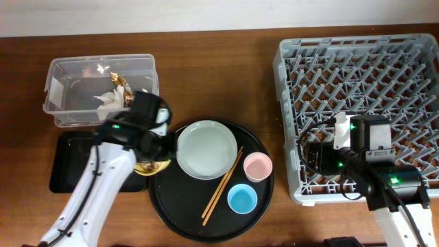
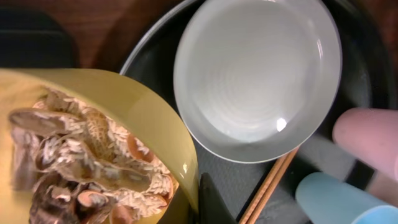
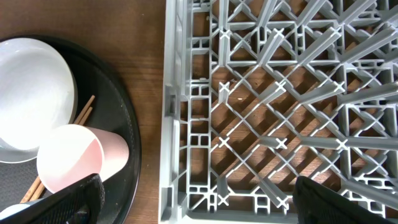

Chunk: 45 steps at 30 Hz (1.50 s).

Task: Sort waste into correct bins and load items into the dishwasher rack
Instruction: 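Grasp the yellow bowl with the left gripper and lift it, then tip the yellow bowl over the black tray to empty the scraps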

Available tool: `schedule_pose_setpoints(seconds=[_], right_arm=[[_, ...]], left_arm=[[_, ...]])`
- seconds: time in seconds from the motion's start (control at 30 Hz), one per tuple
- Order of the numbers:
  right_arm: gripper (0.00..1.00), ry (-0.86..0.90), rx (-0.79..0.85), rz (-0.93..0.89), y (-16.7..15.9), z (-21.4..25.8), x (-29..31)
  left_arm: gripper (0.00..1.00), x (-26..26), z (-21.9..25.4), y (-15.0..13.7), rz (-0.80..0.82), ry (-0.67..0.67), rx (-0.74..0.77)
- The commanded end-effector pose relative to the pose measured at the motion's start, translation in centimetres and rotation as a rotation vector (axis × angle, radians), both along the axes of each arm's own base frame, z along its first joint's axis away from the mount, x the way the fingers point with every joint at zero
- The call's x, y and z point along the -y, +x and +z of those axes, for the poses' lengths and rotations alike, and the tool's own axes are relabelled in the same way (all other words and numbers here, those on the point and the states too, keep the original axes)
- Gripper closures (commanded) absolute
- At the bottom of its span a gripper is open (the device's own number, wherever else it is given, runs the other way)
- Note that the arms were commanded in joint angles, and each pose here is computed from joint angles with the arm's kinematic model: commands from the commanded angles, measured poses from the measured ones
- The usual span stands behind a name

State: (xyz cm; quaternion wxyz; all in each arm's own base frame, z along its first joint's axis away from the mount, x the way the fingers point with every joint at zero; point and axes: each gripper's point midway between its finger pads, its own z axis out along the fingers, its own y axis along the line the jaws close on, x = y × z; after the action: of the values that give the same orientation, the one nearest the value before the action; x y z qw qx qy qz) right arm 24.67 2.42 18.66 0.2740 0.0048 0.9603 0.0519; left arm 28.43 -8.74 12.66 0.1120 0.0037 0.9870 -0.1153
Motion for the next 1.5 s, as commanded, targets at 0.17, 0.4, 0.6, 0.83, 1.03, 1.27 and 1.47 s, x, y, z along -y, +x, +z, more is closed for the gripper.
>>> schedule_pose_setpoints(seconds=[0.17,0.4,0.6,0.83,1.03,1.27,1.47], right_arm=[[0.02,-0.001,0.023,-0.01,0.4,0.8,0.2],[0.02,-0.001,0.022,-0.01,0.4,0.8,0.2],[0.02,-0.001,0.023,-0.01,0.4,0.8,0.2],[0.02,-0.001,0.023,-0.01,0.4,0.8,0.2],[0.02,-0.001,0.023,-0.01,0.4,0.8,0.2],[0.02,-0.001,0.023,-0.01,0.4,0.8,0.2],[0.02,-0.001,0.023,-0.01,0.4,0.8,0.2]], left_arm=[[1.0,-5.9,1.2,1.5,0.054,-0.516,0.16],[1.0,-10.7,0.1,2.5,0.254,-0.927,0.241],[1.0,-12.3,0.6,3.2,0.356,-1.167,0.276],[1.0,-12.3,1.4,3.4,0.279,-1.155,0.379],[1.0,-12.5,3.0,3.8,0.171,-1.155,0.552],[1.0,-12.5,0.9,3.5,0.225,-1.092,0.429],[1.0,-12.5,1.8,3.6,0.219,-1.134,0.462]])
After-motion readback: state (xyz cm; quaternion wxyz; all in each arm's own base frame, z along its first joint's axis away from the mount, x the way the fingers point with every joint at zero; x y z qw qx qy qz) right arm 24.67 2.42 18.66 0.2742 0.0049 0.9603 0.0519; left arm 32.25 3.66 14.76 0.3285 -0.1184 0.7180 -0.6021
